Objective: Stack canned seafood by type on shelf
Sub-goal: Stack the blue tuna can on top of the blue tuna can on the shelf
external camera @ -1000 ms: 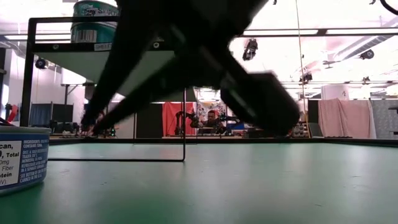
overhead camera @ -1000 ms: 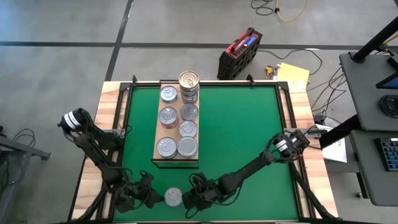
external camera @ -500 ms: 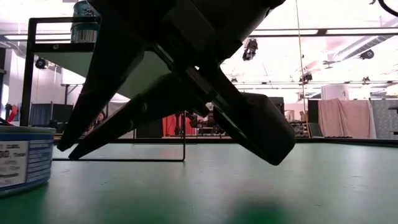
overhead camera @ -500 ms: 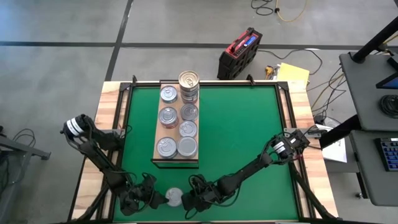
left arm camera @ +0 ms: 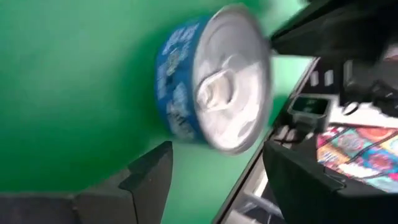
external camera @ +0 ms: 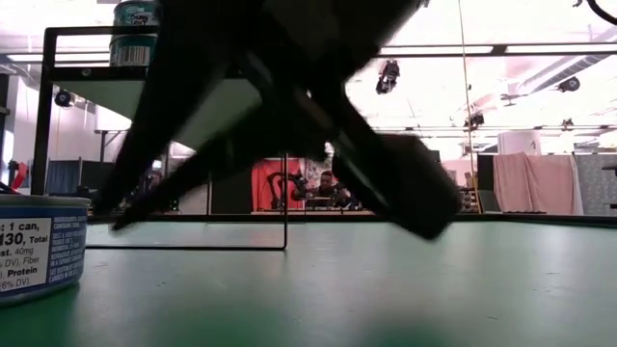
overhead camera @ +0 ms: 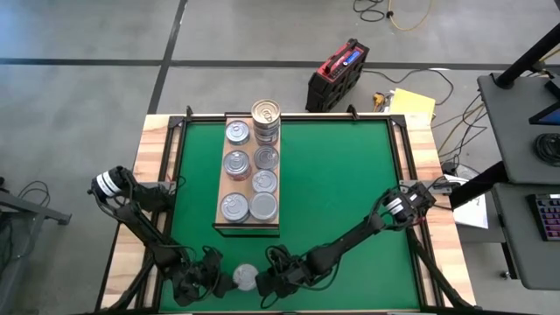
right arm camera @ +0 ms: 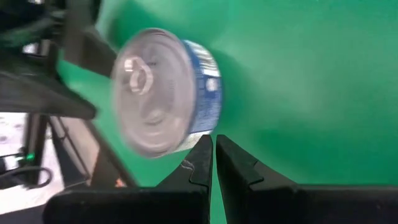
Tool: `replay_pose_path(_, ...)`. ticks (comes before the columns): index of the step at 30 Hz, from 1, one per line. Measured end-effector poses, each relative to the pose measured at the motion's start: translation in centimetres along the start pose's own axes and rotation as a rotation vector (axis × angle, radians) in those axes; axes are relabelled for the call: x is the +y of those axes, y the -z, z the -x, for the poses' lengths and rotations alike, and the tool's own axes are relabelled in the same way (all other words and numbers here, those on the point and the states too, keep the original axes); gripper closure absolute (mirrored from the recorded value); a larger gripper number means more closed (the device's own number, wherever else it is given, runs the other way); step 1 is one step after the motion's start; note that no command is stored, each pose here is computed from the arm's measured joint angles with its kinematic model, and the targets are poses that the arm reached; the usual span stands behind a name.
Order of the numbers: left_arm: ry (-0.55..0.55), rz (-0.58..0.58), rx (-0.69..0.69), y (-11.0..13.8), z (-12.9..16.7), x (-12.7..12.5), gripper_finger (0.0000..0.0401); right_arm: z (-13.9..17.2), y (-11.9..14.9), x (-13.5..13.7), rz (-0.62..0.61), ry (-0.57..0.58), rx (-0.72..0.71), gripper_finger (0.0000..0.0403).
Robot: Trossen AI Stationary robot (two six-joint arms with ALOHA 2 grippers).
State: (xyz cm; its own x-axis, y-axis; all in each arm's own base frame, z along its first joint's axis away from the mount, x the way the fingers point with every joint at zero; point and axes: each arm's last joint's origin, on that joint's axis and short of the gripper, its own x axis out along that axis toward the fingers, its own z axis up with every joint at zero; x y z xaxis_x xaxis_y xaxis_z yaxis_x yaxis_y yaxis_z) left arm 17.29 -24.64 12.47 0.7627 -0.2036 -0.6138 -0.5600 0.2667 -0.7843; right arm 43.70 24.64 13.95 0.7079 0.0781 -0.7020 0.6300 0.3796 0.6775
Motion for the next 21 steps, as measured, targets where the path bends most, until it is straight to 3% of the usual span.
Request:
replay_pose_path(10,-0.043,0.040,0.039,0.0,0.0,0.2,0.0179,1.1,-0.2,0.9,0.005,-0.031,0.010,0.0390)
replay_pose_path(13,-0.047,0.051,0.063,0.2,0.3,0.0,0.0228,1.1,-0.2,0.9,0.006,-0.031,0.015,0.0390)
replay_pose_path(17,0.004,-0.013,0.081,0.7,0.7,-1.5,0.0367,1.1,-0.2,0.9,0.012,-0.029,0.019,0.0390)
replay_pose_path(21,0.059,-0.099,0.022,0.5,0.6,-2.9,0.0393,1.1,-0.2,0.8,0.014,-0.027,0.025,0.0390)
